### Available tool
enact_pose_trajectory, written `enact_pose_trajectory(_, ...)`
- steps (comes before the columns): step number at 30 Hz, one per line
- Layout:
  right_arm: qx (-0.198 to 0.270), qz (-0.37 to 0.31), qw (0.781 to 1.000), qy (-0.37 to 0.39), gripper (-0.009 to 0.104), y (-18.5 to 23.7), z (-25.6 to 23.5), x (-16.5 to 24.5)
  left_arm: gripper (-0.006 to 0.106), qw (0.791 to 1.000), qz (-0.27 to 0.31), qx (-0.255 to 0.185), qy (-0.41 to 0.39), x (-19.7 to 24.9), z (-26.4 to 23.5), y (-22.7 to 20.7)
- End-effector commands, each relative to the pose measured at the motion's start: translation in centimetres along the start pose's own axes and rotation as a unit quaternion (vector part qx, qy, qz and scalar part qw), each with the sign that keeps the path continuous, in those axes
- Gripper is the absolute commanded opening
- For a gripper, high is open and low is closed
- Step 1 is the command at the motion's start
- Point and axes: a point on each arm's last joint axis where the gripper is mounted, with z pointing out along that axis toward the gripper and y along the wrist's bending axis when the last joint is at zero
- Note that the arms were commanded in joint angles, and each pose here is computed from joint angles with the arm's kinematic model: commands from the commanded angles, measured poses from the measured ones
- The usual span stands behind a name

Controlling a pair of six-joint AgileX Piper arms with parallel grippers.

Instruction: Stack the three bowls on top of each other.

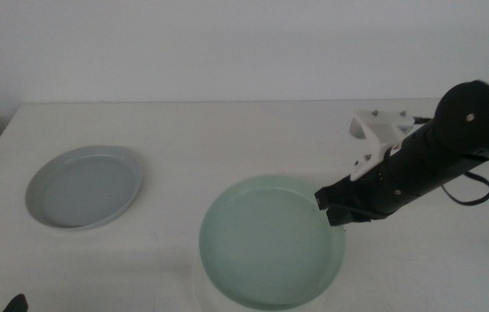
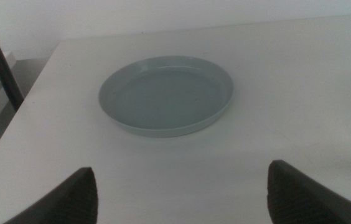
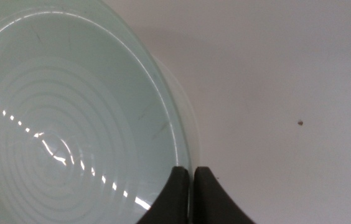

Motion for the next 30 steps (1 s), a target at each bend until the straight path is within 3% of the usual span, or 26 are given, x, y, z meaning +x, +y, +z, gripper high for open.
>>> enact_pose_trajectory(1,-0.004,-0.009,0.999,-0.03,-0.001,0.5,-0.7,-0.8,0.105,0.999,-0.004,-0.002,-0.049,-0.9,-0.2,0.0)
enact_pose_trajectory(12,-0.002,-0.021,1.0,0.023,-0.001,0.6,2.9,-0.1,0.105,0.999,-0.004,-0.002,-0.049,-0.9,-0.2,0.0)
enact_pose_trajectory(19,-0.001,-0.027,1.0,0.016,0.001,0.6,3.2,-0.2,0.105,0.999,-0.004,-0.002,-0.049,-0.9,-0.2,0.0)
enact_pose_trajectory(24,-0.004,-0.025,1.0,0.012,0.017,0.6,3.1,-0.3,0.105,0.999,-0.004,-0.002,-0.049,-0.9,-0.2,0.0)
enact_pose_trajectory(30,-0.016,-0.043,0.999,-0.016,0.047,1.6,0.0,-0.5,0.105,0.999,-0.004,-0.002,-0.049,-0.9,-0.2,0.0)
